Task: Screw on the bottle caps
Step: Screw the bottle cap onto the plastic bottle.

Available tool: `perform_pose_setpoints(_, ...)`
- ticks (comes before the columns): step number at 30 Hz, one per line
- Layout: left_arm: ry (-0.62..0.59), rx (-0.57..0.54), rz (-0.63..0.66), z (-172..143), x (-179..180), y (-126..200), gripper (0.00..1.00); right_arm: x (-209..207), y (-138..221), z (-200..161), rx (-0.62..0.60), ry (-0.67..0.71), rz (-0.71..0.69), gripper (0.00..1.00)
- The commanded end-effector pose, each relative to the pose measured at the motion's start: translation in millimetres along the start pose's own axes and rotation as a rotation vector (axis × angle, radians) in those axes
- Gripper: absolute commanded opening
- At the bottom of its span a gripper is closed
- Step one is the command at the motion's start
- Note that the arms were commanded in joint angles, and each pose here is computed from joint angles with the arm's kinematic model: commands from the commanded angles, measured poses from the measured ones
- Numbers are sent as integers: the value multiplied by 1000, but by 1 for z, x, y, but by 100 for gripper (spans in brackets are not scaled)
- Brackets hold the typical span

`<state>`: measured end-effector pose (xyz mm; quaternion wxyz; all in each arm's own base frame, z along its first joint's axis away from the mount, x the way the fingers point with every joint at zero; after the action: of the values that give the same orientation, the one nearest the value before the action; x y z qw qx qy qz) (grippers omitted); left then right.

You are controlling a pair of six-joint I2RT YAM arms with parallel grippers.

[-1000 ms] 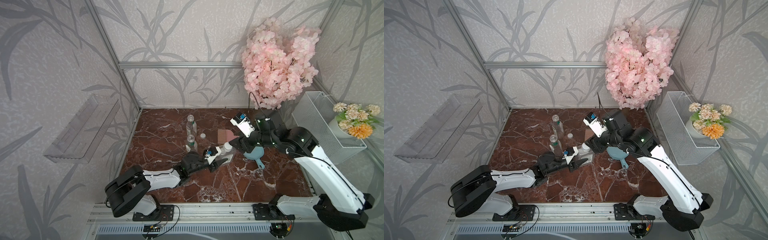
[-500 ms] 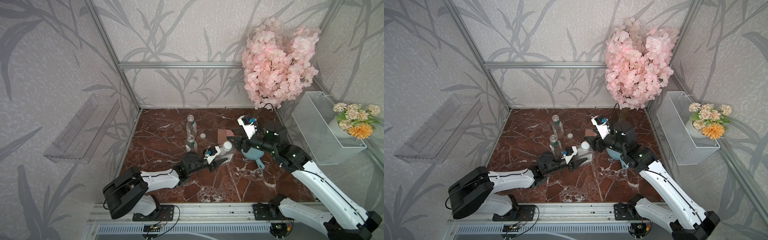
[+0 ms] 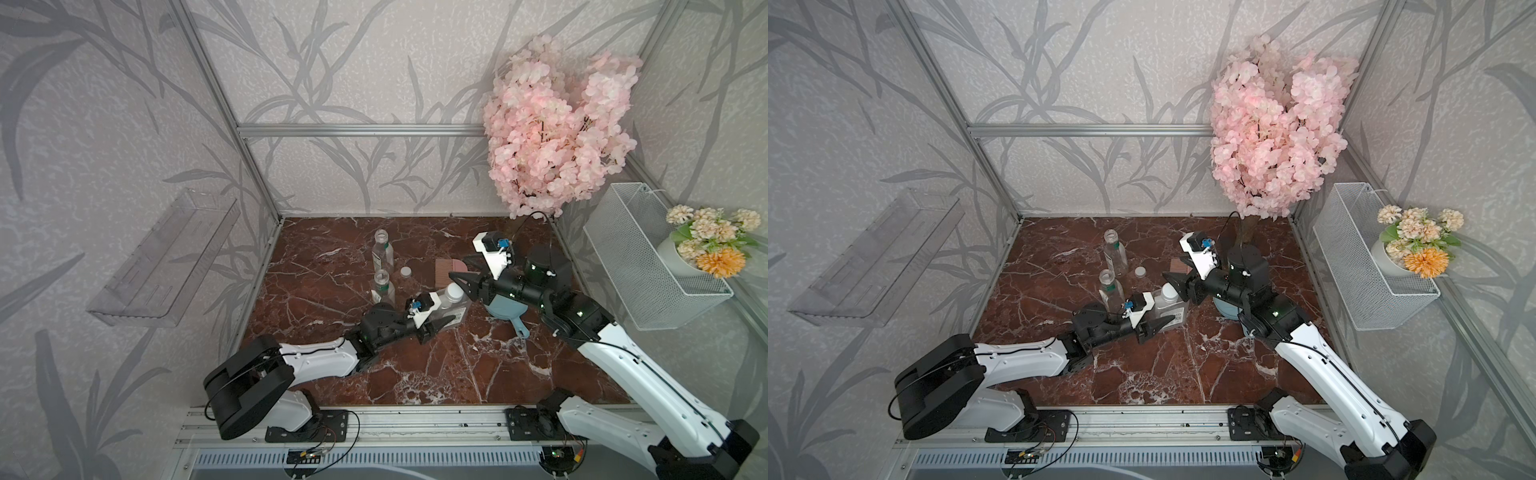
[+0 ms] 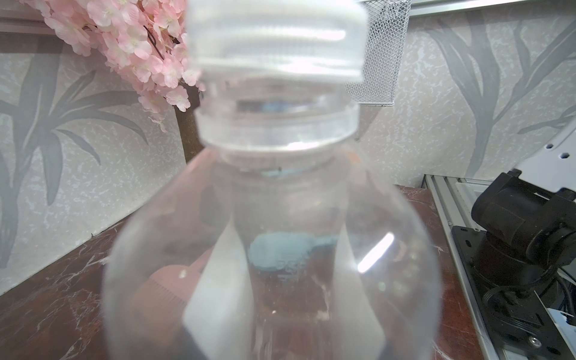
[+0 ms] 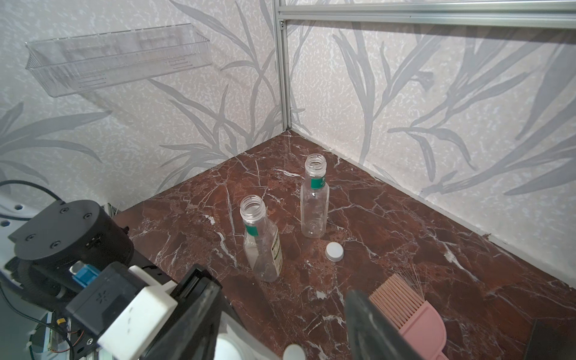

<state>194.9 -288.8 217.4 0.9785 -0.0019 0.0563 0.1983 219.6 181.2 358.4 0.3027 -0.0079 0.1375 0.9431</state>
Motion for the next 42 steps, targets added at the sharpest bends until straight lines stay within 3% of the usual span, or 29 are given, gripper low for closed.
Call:
perform_pose_setpoints(1,-17,-63,-16,20,-2,-2,23,2,2,1,-20,21,16,67)
perform_pose_setpoints(26,-28,-66,-13,21,-2,-1,23,-1,-14,-26,64,-3,8,66)
perform_pose_setpoints(42,-16,-109,-17,26,-3,3,23,1,-12,-37,-14,-33,4,65)
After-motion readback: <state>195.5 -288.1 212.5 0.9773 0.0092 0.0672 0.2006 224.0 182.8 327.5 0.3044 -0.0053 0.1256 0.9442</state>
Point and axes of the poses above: each gripper's point midway between its finger pads, its own y axis back along the fingers, its own x axis along the line the jaws close on, z = x × y, the point moved 7 cm from there along y, back along the fingers, and after that the axes turned 11 degrees about y, right-handed, at the moved point
